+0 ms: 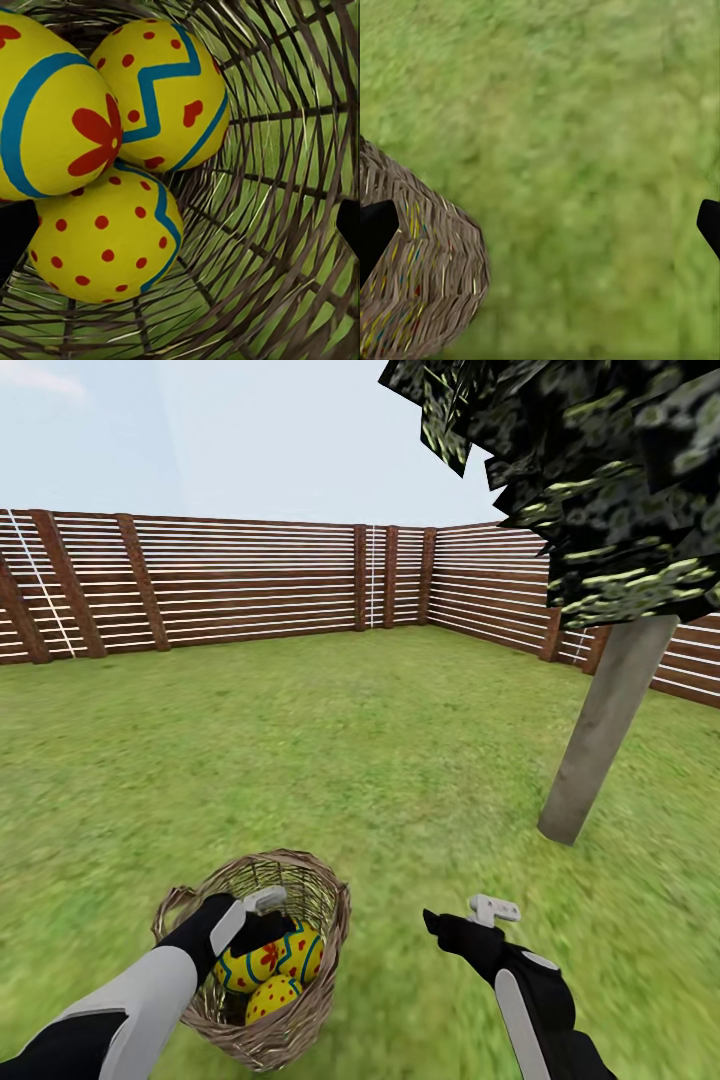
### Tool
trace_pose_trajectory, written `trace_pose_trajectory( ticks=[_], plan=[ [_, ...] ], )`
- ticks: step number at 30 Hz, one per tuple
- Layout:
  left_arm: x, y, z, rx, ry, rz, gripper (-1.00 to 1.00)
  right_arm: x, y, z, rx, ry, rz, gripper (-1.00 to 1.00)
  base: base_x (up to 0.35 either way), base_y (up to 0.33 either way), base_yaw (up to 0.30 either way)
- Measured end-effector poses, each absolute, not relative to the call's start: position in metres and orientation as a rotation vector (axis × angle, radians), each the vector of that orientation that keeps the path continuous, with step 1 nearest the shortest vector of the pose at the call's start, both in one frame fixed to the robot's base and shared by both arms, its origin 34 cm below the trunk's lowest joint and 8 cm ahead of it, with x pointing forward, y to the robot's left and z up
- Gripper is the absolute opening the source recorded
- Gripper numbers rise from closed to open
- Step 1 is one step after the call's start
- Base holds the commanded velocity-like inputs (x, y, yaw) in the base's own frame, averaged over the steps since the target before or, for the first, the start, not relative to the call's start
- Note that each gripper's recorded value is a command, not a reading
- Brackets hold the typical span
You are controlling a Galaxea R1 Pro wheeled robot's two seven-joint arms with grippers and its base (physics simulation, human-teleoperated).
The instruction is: Take the three Easter eggs out of the wicker basket on the lawn in the garden, then place them on the lawn next to a single tree (choose any tree) so that all three eggs are next to the same tree and none are left in the basket.
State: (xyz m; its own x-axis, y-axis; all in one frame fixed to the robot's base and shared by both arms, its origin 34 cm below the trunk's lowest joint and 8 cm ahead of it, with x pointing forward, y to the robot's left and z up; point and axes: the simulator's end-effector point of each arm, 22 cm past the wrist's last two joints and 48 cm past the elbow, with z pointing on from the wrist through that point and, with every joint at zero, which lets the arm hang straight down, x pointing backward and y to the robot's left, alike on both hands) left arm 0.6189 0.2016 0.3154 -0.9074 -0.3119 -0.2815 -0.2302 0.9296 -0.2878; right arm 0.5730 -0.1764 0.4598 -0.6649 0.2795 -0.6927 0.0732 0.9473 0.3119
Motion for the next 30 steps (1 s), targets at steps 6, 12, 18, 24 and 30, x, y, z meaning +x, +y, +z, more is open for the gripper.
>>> trace_pose_trajectory(
  ticks=[6, 12, 18, 24, 30],
  plan=[
    [0.620, 0.202, 0.315, -0.409, 2.755, -0.359, 1.00, 0.573, -0.176, 0.460, 0.247, 2.288, 0.329, 1.00, 0.000, 0.000, 0.000],
    [0.621, 0.204, 0.315, -0.417, 2.750, -0.347, 1.00, 0.573, -0.176, 0.460, 0.247, 2.288, 0.329, 1.00, 0.000, 0.000, 0.000],
    [0.623, 0.209, 0.315, -0.441, 2.734, -0.339, 1.00, 0.573, -0.177, 0.460, 0.247, 2.288, 0.328, 1.00, 0.000, 0.000, 0.000],
    [0.619, 0.220, 0.302, -0.569, 2.733, -0.338, 1.00, 0.572, -0.177, 0.449, 0.251, 2.308, 0.326, 1.00, 0.000, 0.000, 0.000],
    [0.621, 0.227, 0.302, -0.600, 2.714, -0.319, 1.00, 0.572, -0.177, 0.449, 0.251, 2.308, 0.327, 1.00, 0.000, 0.000, 0.000]
  ],
)
